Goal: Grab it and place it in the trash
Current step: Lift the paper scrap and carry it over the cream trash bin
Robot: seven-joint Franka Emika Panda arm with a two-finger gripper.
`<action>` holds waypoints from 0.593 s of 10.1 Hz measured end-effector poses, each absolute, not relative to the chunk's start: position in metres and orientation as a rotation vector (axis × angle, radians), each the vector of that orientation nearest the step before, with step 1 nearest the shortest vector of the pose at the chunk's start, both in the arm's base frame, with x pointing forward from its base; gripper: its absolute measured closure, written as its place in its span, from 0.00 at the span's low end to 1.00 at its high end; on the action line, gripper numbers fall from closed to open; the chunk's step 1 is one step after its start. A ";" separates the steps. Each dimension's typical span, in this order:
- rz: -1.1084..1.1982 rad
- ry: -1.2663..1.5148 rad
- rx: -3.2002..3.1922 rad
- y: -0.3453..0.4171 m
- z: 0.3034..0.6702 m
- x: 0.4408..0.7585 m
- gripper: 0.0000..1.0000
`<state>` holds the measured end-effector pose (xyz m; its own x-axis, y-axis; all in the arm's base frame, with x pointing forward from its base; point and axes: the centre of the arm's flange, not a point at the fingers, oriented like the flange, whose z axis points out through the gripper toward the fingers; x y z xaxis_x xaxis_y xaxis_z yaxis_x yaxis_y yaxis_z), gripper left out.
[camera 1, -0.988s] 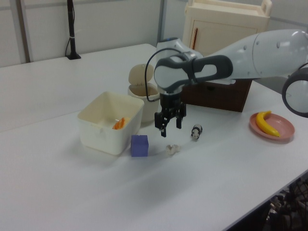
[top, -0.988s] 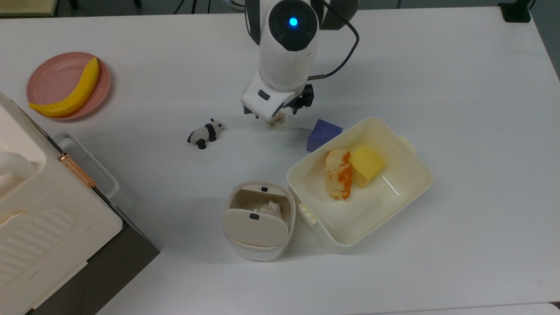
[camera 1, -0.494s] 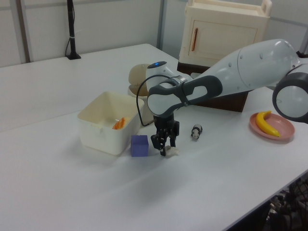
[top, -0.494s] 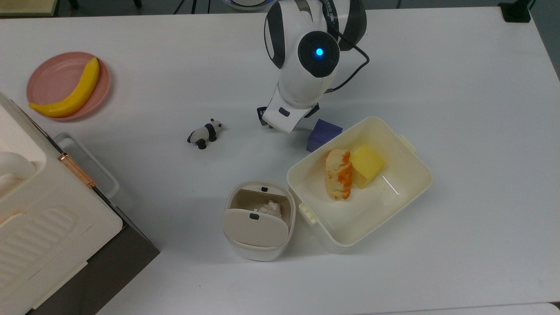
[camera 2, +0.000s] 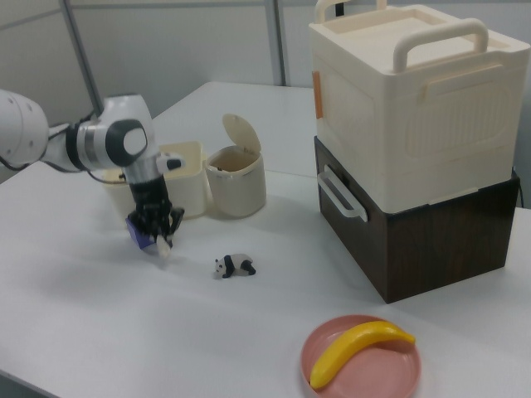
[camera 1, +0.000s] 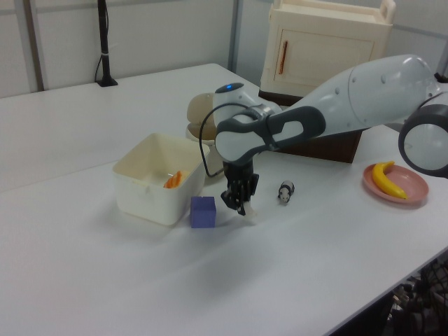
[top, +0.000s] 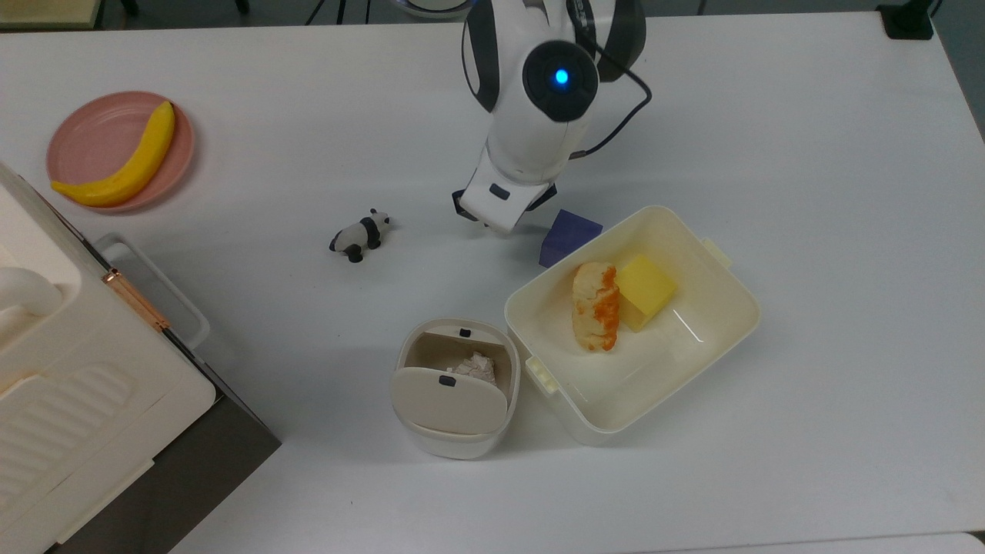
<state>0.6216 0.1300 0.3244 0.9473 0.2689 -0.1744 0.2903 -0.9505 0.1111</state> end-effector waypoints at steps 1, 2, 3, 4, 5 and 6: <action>-0.128 0.407 2.982 0.125 0.362 0.633 0.83; -0.021 0.376 2.999 0.119 0.398 0.645 0.83; 0.106 0.327 3.014 0.106 0.441 0.658 0.83; 0.194 0.273 3.017 0.086 0.471 0.668 0.83; 0.288 0.222 3.016 0.071 0.485 0.678 0.83; 0.432 0.118 3.016 0.061 0.493 0.689 0.85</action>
